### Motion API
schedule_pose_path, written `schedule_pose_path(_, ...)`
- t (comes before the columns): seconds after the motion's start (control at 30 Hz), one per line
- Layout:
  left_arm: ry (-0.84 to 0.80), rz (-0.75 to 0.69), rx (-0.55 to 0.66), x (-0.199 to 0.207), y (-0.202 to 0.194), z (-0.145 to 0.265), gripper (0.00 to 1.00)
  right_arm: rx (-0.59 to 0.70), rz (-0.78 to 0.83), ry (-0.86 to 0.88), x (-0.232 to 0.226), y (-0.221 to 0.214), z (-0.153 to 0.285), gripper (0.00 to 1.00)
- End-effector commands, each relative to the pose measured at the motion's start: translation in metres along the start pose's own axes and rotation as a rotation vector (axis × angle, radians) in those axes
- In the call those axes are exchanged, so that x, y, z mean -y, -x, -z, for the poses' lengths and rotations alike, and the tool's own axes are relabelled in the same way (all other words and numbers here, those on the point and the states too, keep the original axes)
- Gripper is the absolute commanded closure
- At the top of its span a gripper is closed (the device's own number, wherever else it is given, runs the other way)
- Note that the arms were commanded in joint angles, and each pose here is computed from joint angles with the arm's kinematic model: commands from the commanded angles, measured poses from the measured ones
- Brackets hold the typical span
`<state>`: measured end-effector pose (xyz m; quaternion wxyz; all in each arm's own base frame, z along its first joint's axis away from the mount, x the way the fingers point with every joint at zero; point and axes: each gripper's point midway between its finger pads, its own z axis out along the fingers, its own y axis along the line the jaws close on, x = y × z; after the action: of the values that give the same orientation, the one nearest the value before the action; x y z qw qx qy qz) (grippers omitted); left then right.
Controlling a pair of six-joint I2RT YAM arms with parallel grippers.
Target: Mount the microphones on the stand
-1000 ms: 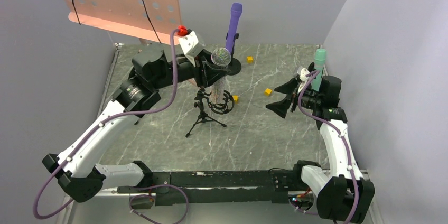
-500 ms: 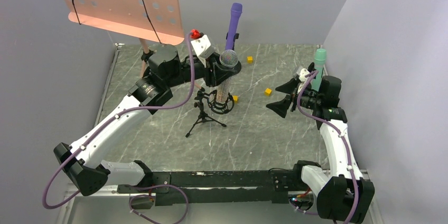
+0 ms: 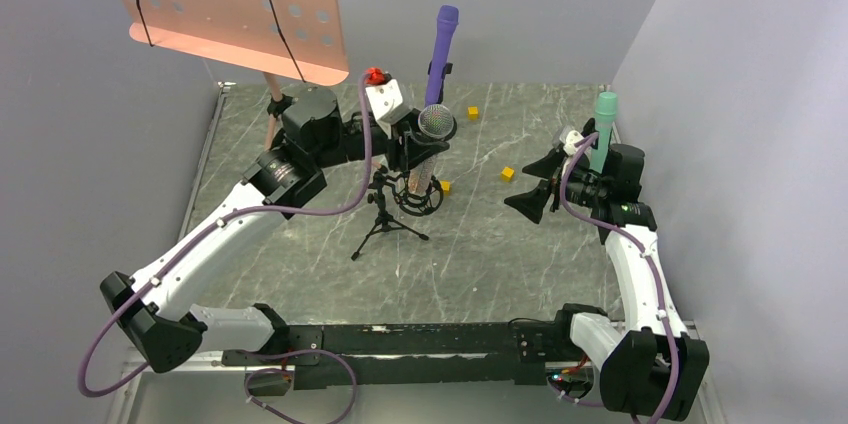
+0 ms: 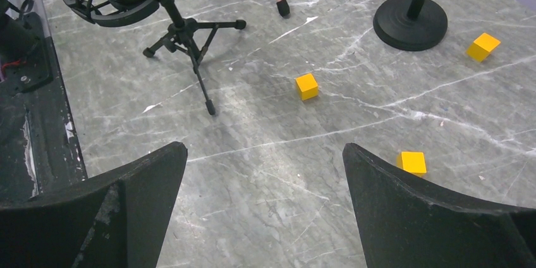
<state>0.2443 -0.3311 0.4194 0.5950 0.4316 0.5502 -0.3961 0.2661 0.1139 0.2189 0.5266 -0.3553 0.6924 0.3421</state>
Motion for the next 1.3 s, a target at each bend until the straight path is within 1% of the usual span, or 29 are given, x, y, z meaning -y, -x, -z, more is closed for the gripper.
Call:
schedule_pose_path(0.0,-0.039,-0.001,-0.031,0.010,-0.013,0.009,1.00,0.005,0.058,-0.009,0.005,0.009,0.001,0.00)
schedule_pose_path(0.23,-0.094,0.015,-0.019,0.026,-0.022,0.017,1.00,-0.008,0.045,0.001,0.006,0.005,0.000,0.00)
schedule_pose_path(0.5,-0.135,0.026,-0.089,0.033,-0.046,0.020,1.00,-0.009,0.041,0.002,0.006,0.004,0.000,0.00)
schedule_pose_path(0.7,-0.101,0.028,-0.149,0.026,-0.054,0.020,1.00,-0.010,0.038,0.005,0.006,0.003,0.000,0.00)
schedule_pose_path(1.1,-0.090,0.139,-0.212,0.024,-0.088,0.017,1.00,-0.011,0.038,0.009,0.005,0.003,0.000,0.00)
schedule_pose_path(1.27,-0.079,0.201,-0.266,0.022,-0.099,0.020,1.00,-0.010,0.039,0.009,0.005,0.004,0.000,0.00)
